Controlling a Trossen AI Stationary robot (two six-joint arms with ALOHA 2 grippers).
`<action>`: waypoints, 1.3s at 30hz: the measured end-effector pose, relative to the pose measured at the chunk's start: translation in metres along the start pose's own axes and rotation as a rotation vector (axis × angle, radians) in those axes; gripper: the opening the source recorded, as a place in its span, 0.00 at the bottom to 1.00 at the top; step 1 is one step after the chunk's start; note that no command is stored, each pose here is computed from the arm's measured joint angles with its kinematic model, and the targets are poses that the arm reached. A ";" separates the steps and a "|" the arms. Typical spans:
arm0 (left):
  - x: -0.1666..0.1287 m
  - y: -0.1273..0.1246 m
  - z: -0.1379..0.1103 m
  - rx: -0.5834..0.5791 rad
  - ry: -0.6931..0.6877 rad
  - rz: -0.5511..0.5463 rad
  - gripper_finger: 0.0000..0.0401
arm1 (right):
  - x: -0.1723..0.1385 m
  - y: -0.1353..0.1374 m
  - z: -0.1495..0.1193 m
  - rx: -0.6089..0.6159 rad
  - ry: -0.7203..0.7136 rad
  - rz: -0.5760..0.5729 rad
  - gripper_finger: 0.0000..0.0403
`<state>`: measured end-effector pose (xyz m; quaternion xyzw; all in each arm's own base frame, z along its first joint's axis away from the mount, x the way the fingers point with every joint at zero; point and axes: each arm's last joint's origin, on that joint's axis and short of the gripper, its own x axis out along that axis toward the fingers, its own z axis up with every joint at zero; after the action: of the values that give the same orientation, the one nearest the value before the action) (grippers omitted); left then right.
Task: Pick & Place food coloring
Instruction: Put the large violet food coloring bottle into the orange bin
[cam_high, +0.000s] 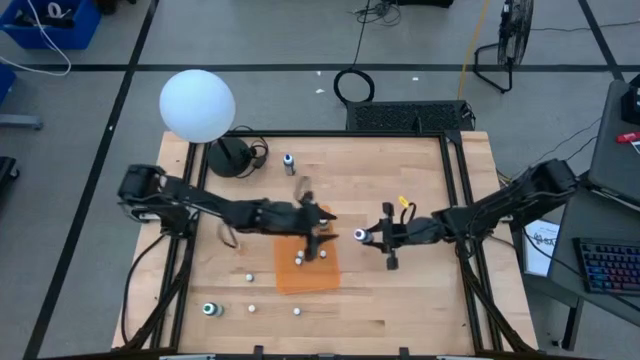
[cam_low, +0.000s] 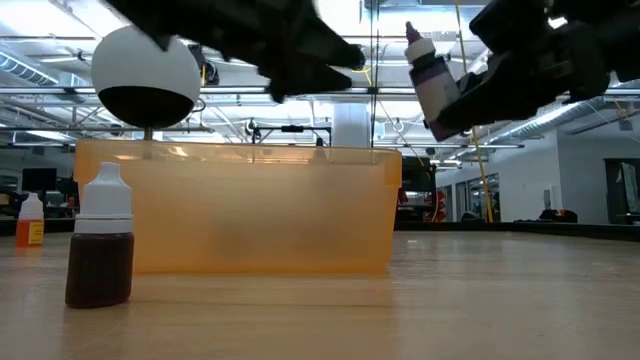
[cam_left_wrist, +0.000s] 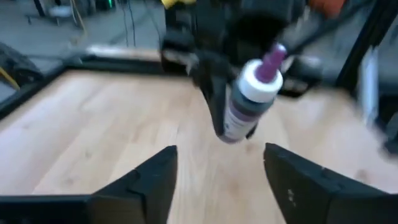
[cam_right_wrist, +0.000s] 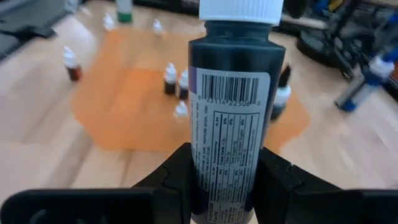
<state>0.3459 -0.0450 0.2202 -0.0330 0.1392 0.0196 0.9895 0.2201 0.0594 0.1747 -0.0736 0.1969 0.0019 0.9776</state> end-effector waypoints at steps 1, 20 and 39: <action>0.008 -0.003 0.002 0.034 0.045 0.006 0.64 | 0.001 0.000 -0.002 0.007 0.011 -0.013 0.26; 0.043 -0.020 0.040 0.122 0.080 -0.099 0.86 | 0.007 0.006 -0.006 0.051 0.027 0.003 0.26; 0.060 -0.018 0.025 0.190 0.064 -0.078 0.85 | 0.007 0.006 -0.007 0.070 0.037 0.003 0.26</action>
<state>0.4116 -0.0594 0.2287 0.0551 0.1705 -0.0332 0.9833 0.2234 0.0639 0.1649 -0.0391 0.2148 -0.0050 0.9759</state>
